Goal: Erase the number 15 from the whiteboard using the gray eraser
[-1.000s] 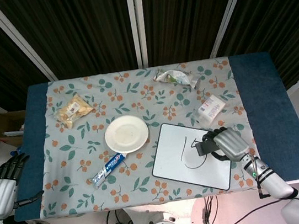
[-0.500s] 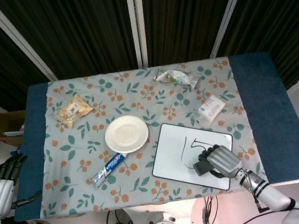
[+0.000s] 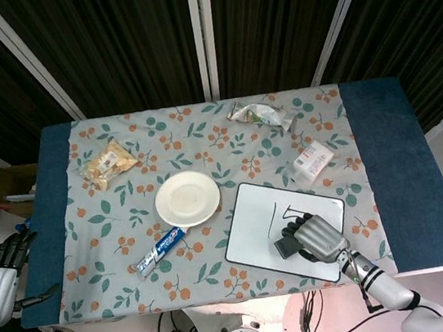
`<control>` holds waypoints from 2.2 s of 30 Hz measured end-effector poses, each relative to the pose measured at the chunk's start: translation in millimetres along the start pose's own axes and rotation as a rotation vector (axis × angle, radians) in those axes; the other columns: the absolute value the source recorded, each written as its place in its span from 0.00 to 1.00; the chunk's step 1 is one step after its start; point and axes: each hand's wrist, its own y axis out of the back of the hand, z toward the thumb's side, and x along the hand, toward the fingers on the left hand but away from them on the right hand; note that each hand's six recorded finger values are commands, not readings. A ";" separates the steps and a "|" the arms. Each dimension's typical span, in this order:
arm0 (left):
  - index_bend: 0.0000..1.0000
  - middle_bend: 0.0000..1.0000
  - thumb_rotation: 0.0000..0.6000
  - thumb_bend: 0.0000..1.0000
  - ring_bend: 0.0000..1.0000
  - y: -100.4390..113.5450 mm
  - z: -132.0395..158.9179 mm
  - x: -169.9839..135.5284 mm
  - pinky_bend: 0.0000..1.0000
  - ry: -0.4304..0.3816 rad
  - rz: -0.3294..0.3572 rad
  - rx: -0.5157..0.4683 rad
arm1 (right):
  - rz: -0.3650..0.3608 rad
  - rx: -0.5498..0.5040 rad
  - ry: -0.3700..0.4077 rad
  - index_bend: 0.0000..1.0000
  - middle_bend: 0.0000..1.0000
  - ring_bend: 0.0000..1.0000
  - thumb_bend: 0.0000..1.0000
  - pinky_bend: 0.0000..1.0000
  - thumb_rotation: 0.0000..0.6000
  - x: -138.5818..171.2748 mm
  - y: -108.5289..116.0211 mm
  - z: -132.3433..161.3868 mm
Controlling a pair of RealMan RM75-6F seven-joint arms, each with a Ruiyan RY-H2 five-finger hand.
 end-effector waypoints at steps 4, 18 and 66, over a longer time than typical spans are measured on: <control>0.10 0.09 0.69 0.07 0.08 -0.5 -0.8 0.0 0.18 0.001 -0.001 -0.001 | -0.020 -0.027 -0.014 0.66 0.56 0.50 0.38 0.62 1.00 -16.3 4.5 1.3; 0.10 0.09 0.69 0.07 0.08 -3.7 -5.8 -2.9 0.18 0.013 -0.010 -0.002 | -0.111 -0.071 -0.140 0.66 0.56 0.50 0.39 0.62 1.00 -75.6 39.2 -18.9; 0.10 0.09 0.70 0.07 0.08 -3.4 -5.7 -4.6 0.18 0.012 -0.008 -0.006 | -0.017 0.054 0.046 0.68 0.57 0.51 0.40 0.64 1.00 -27.6 15.6 29.8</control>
